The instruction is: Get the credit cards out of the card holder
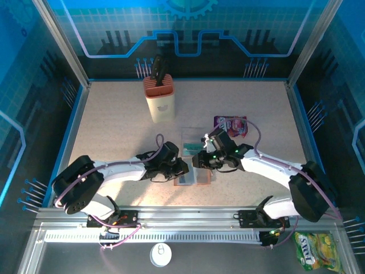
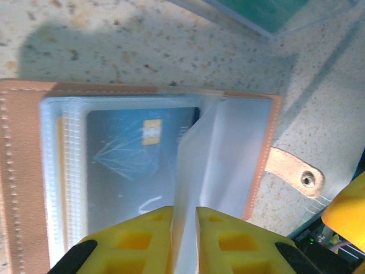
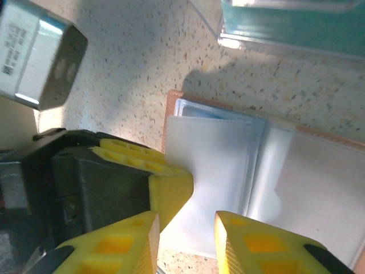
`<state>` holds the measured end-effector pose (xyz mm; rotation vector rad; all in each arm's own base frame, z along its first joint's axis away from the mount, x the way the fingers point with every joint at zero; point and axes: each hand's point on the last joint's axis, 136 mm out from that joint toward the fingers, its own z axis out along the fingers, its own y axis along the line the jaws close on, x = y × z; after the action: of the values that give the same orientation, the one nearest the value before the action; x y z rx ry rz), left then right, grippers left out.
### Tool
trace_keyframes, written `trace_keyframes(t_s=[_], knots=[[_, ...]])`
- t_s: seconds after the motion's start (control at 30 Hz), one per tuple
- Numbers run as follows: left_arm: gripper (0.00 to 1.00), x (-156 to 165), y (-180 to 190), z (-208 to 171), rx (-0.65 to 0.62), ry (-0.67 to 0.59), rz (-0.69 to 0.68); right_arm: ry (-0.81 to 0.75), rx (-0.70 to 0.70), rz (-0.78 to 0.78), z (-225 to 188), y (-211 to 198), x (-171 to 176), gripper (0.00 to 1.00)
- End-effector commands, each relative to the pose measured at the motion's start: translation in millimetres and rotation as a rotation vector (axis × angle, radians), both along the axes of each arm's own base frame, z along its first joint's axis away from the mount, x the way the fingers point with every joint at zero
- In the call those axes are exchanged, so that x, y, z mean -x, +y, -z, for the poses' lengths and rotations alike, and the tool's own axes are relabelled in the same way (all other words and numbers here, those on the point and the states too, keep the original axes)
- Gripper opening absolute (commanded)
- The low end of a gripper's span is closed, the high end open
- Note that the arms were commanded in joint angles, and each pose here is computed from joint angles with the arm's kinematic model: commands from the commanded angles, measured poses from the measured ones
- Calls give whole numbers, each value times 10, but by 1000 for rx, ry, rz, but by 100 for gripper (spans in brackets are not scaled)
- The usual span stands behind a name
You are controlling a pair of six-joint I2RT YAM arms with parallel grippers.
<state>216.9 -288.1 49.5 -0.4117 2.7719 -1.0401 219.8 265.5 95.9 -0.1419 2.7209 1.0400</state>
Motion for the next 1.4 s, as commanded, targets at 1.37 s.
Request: trace_keyframes(t_s=[1.37], knots=[[26, -132, -316, -183, 19, -54, 68, -4, -26, 81, -60, -341, 48, 32]])
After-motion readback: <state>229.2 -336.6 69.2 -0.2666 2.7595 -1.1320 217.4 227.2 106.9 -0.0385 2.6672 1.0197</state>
